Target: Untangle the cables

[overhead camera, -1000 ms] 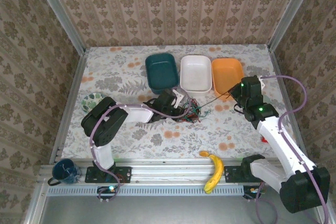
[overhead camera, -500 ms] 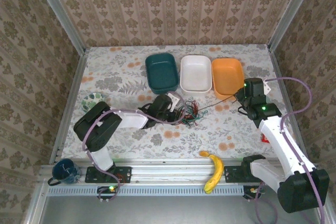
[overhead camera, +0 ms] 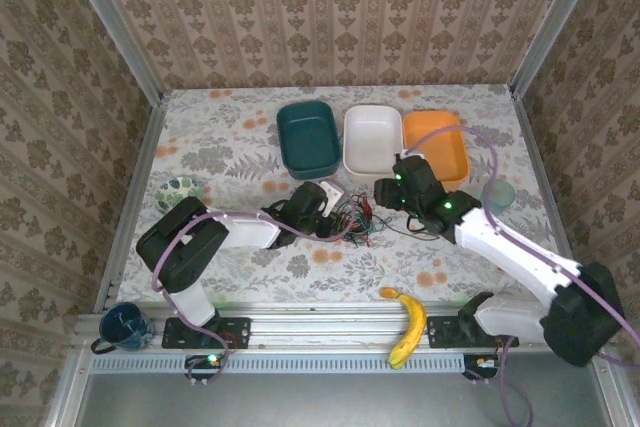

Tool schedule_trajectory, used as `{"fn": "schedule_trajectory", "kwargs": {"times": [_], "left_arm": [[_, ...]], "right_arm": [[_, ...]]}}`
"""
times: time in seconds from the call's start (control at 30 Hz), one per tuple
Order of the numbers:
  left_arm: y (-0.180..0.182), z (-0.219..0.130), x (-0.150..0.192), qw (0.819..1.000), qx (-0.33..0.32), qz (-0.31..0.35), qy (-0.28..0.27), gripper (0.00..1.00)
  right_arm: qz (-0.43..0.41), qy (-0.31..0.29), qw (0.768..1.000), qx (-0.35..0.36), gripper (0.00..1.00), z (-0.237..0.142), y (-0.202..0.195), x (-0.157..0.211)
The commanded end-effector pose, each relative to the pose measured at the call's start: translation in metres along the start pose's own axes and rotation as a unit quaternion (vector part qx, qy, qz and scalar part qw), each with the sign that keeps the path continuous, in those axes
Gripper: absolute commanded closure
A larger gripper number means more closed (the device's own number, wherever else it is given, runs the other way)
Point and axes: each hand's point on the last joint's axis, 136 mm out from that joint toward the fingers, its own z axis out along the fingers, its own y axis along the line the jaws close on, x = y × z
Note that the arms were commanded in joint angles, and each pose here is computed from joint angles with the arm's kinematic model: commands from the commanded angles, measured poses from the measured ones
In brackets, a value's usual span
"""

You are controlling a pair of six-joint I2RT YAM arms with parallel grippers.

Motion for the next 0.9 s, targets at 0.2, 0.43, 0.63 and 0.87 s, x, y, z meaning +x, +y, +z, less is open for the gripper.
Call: {"fn": "schedule_trajectory", "kwargs": {"times": [0.2, 0.43, 0.63, 0.87], "left_arm": [[0.005, 0.006, 0.024, 0.999, -0.030, 0.020, 0.036, 1.00], [0.005, 0.008, 0.027, 0.998, -0.032, 0.022, 0.046, 1.00], [0.007, 0.009, 0.031, 0.997, -0.038, 0.030, 0.058, 1.00], [0.019, 0.011, 0.041, 0.993, -0.070, 0.028, 0.092, 1.00]], "right_arm": [[-0.055, 0.117, 0.988, -0.085, 0.43, 0.049, 0.042, 0.032], [-0.029, 0.150, 0.986, -0.071, 0.58, 0.077, 0.032, 0.045], [0.026, 0.109, 0.993, -0.040, 1.00, 0.081, 0.008, 0.025], [0.119, 0.006, 0.992, 0.037, 1.00, 0.045, -0.054, -0.023]]}}
